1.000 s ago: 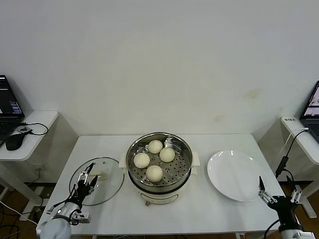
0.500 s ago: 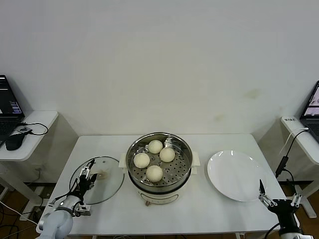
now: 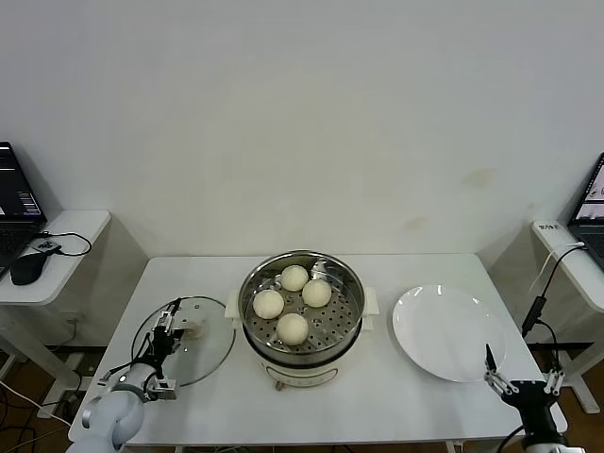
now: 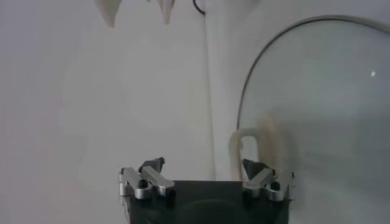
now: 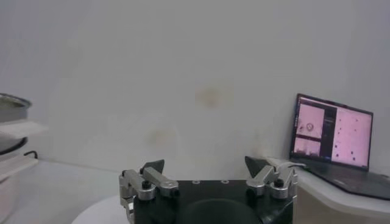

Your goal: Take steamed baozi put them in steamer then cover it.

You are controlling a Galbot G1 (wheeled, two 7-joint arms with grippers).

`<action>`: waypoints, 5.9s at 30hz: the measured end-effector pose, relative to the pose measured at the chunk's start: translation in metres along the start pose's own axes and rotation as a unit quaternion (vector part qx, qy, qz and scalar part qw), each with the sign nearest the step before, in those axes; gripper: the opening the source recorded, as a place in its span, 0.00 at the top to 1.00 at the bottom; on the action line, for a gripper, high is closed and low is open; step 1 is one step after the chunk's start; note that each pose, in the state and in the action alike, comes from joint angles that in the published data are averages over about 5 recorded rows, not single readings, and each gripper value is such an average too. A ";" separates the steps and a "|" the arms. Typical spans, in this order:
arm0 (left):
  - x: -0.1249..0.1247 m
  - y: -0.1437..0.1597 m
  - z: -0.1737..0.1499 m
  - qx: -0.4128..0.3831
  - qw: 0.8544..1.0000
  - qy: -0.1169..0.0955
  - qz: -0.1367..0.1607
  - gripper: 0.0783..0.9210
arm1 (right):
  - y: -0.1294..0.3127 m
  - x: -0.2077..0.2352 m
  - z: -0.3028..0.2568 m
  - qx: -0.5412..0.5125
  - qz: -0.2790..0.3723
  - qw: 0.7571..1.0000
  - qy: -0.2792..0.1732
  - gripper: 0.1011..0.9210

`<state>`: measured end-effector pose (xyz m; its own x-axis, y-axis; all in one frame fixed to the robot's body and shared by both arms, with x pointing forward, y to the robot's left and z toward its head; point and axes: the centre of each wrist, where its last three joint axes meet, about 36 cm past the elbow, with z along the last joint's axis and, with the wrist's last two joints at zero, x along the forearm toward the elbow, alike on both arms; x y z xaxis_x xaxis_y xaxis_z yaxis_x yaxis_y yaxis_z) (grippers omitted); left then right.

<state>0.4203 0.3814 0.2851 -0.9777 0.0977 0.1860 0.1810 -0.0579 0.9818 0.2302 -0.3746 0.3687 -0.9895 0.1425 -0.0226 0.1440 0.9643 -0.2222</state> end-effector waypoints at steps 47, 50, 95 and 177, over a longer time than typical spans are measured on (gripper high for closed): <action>0.045 0.151 -0.038 0.036 0.992 0.021 -0.122 0.94 | 0.027 -0.013 0.012 0.010 -0.037 0.999 0.011 0.12; 0.046 0.163 -0.054 0.046 0.991 0.006 -0.124 0.94 | 0.030 -0.013 0.015 0.015 -0.033 0.999 0.019 0.12; 0.020 0.183 -0.300 0.042 0.995 -0.056 -0.071 0.94 | 0.078 -0.035 0.049 0.092 -0.028 0.993 0.069 0.12; 0.051 0.164 -0.285 0.064 0.994 -0.044 -0.076 0.35 | 0.088 -0.020 0.048 0.102 -0.054 0.990 0.079 0.12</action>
<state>0.3695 0.0934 0.4448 -0.9825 0.1835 0.0321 0.0493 0.0902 0.9947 0.2619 -0.3035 0.3033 -0.9830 0.0898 0.1603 0.0167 0.9126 -0.4086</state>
